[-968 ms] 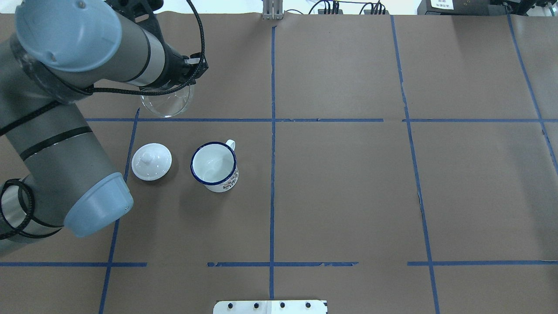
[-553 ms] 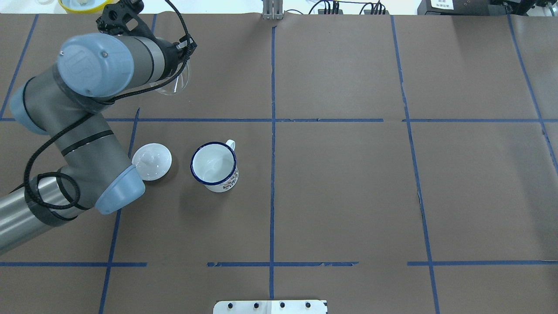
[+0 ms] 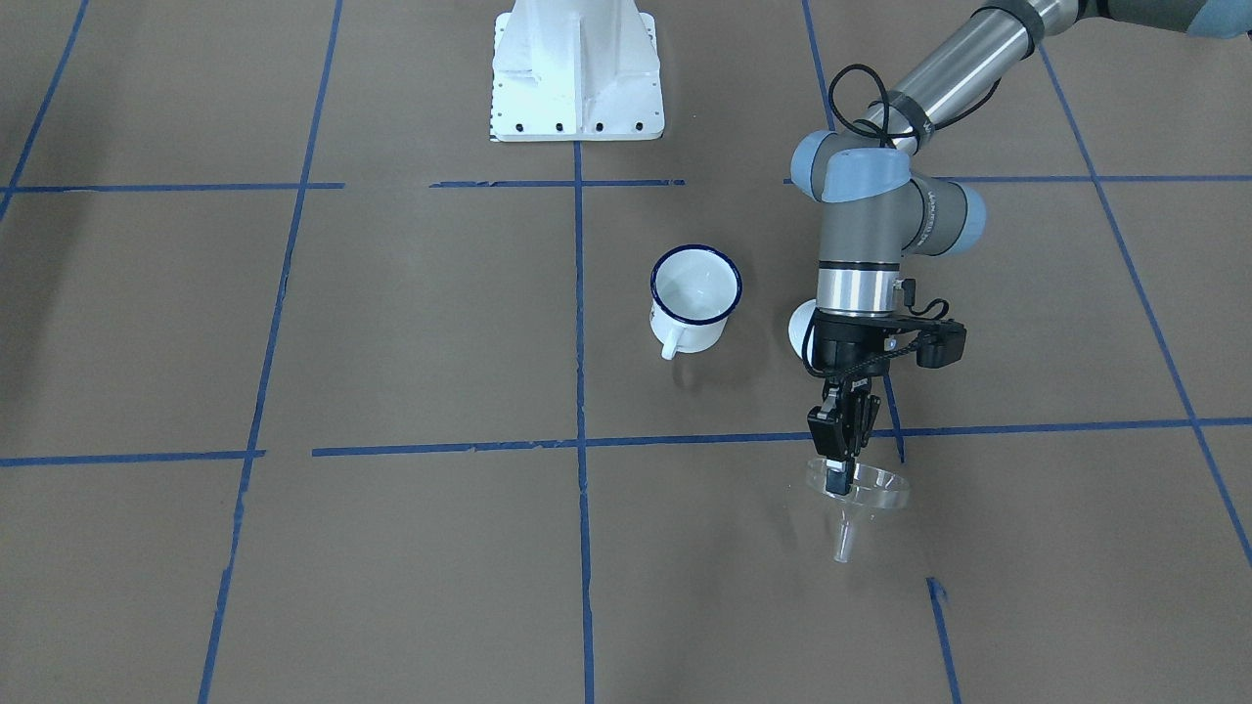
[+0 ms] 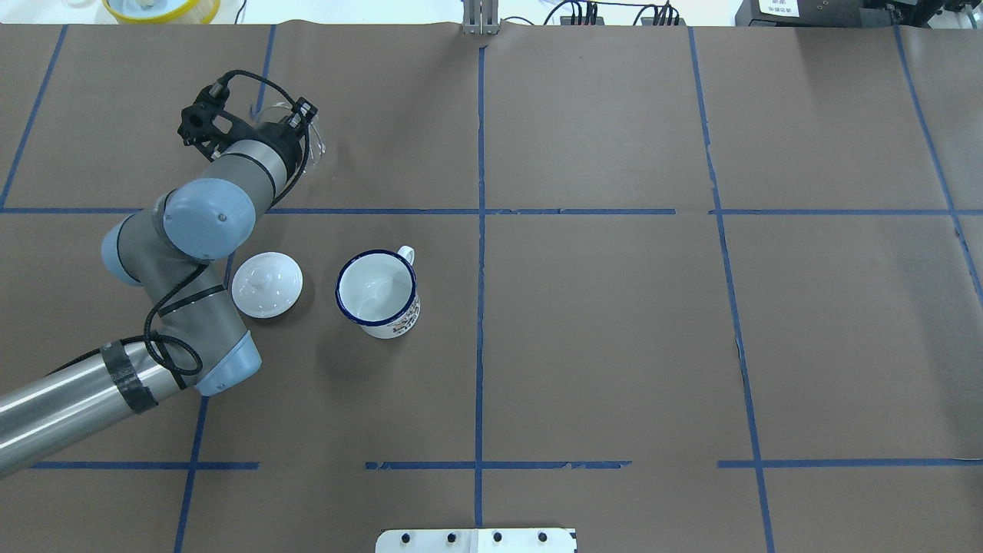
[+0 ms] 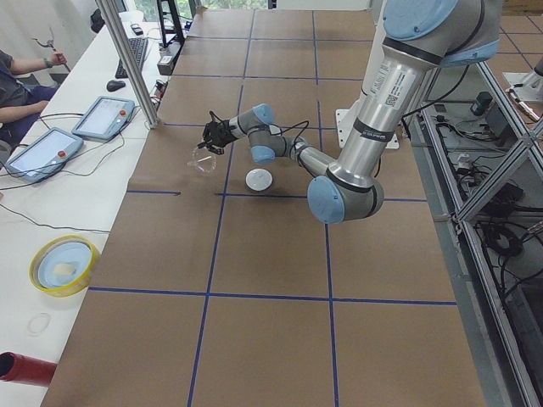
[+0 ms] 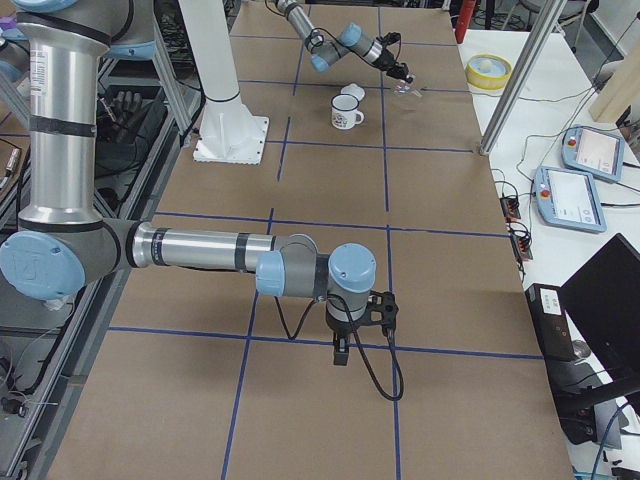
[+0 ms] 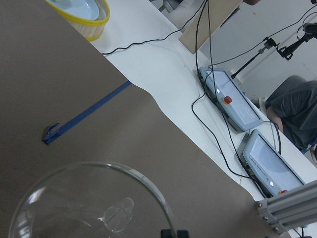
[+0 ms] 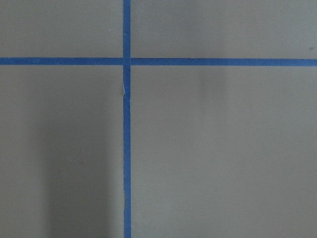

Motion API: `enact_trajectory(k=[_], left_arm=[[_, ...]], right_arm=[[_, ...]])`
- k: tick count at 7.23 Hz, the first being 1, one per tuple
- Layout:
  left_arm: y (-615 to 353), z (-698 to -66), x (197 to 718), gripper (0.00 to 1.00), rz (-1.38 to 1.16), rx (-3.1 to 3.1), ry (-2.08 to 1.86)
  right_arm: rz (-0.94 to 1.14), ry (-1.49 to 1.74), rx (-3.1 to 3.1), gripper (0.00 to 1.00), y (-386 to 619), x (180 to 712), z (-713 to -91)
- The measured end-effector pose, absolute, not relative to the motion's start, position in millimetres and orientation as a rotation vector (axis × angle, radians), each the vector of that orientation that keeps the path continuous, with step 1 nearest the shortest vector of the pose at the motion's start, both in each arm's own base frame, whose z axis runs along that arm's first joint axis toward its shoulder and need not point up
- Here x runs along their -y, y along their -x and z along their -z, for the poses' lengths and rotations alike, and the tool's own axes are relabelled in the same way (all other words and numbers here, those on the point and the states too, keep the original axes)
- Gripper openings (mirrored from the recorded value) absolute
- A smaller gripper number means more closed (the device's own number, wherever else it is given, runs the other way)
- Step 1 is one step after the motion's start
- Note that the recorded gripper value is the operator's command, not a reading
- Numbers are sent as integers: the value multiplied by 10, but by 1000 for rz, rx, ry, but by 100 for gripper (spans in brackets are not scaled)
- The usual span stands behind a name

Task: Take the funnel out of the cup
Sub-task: 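Carry the funnel farther from the robot and set it on the table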

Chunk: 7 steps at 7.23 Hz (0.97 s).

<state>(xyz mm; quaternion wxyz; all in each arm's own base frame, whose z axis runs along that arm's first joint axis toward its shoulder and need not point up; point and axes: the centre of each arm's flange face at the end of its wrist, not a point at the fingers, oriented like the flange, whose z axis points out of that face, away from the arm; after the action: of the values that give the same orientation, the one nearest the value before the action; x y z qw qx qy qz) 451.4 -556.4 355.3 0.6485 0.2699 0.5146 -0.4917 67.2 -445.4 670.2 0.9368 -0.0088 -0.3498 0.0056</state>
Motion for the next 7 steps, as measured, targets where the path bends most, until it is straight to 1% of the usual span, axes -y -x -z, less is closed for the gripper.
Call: enact_trajectory(k=[2,3,4,7], left_arm=[[-4709,-3699,5487,0,1180,-1188,-591],[-4752,-3720,5481,93,1188,-1187,-585],[-4766,-3727,5483,100,1189,-1183,-584],[-4715,-3609,5546,100,1153,-1179,-615]], right_arm=[[-11,18,715,100,-672,4454,-6700],[-11,18,715,100,-672,4454,-6700],[-11,18,715,100,-672,4454,-6700],[-11,18,715,100,-672,4454,-6700]])
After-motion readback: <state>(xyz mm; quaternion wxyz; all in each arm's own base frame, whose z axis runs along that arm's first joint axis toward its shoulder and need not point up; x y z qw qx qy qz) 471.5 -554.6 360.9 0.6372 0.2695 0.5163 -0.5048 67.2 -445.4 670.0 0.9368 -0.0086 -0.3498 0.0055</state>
